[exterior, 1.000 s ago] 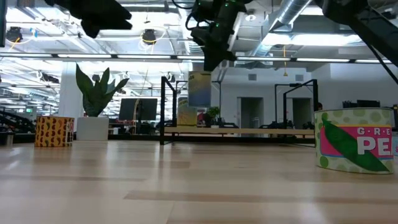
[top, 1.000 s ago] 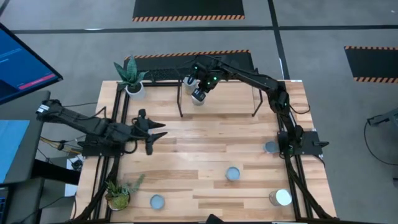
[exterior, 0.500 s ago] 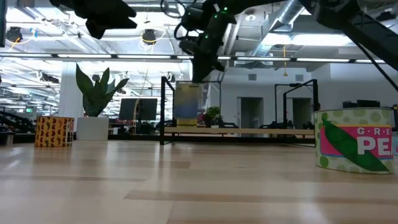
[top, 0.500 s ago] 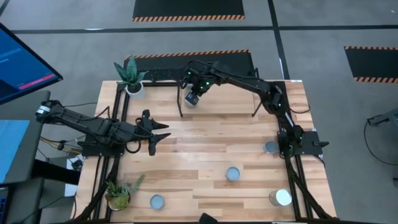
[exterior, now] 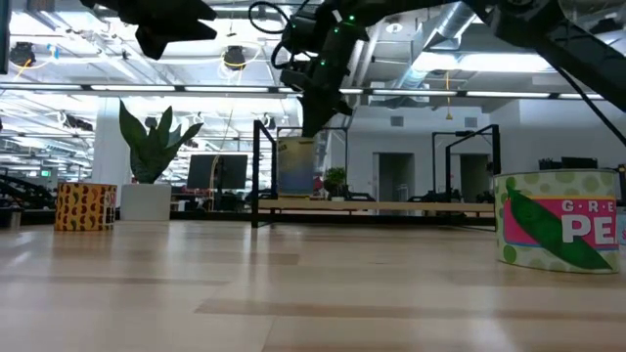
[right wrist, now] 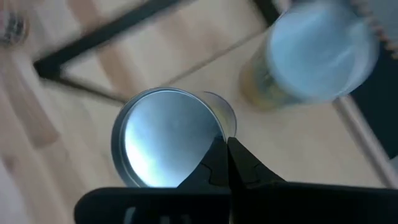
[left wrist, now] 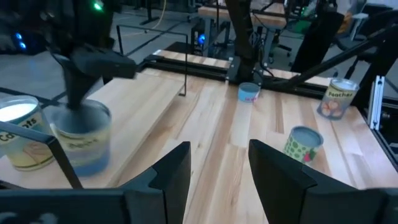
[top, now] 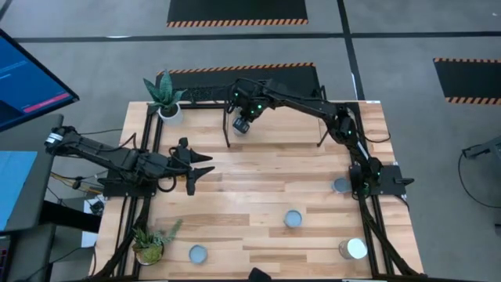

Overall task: Pick and place cans onto a shelf
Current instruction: Put the canned peas on the shelf

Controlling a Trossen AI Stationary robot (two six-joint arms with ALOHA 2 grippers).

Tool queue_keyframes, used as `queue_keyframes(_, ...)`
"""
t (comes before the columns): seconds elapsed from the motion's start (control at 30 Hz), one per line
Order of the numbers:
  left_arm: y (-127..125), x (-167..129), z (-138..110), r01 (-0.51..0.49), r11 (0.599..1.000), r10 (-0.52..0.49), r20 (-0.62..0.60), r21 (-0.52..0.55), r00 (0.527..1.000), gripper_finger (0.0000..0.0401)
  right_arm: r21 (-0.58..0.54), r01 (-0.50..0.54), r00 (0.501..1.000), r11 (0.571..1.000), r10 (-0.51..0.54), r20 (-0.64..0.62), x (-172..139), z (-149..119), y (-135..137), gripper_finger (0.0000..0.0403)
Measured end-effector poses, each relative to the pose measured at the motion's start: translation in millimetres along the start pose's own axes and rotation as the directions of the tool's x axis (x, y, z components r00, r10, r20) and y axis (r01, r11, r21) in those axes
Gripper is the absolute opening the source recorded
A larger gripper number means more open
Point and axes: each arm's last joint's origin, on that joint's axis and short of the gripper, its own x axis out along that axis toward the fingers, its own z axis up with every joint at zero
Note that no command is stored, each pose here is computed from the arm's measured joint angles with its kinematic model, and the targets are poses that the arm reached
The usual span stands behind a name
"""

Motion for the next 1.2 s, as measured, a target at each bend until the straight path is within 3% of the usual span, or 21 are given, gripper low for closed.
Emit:
queue_keyframes(0.2, -2, 1, 5, 0.014, 0.997, -0.01, 0.051, -0.074, 0.999, 0.0153, 0.004, 0.004, 1.0, 1.0, -0.005, 0.012, -2, 1, -1, 0.0)
queue_keyframes(0.77, -3, 1, 6, 0.042, 0.998, -0.04, 0.054, -0.043, 0.998, 0.0153, 0.016, -0.001, 1.0, 1.0, 0.001, -0.007, -2, -1, 2, 0.0)
queue_keyframes(0.93, -3, 1, 6, 0.044, 0.997, -0.041, 0.053, -0.058, 0.998, 0.0153, 0.071, -0.001, 1.0, 0.997, 0.002, -0.014, -2, -2, 3, 0.0)
queue_keyframes(1.2, -4, 0, 6, 0.073, 0.997, -0.072, 0.046, -0.03, 0.996, 0.0153, 0.028, -0.002, 1.0, 1.0, 0.002, -0.014, -2, -2, 6, 0.0)
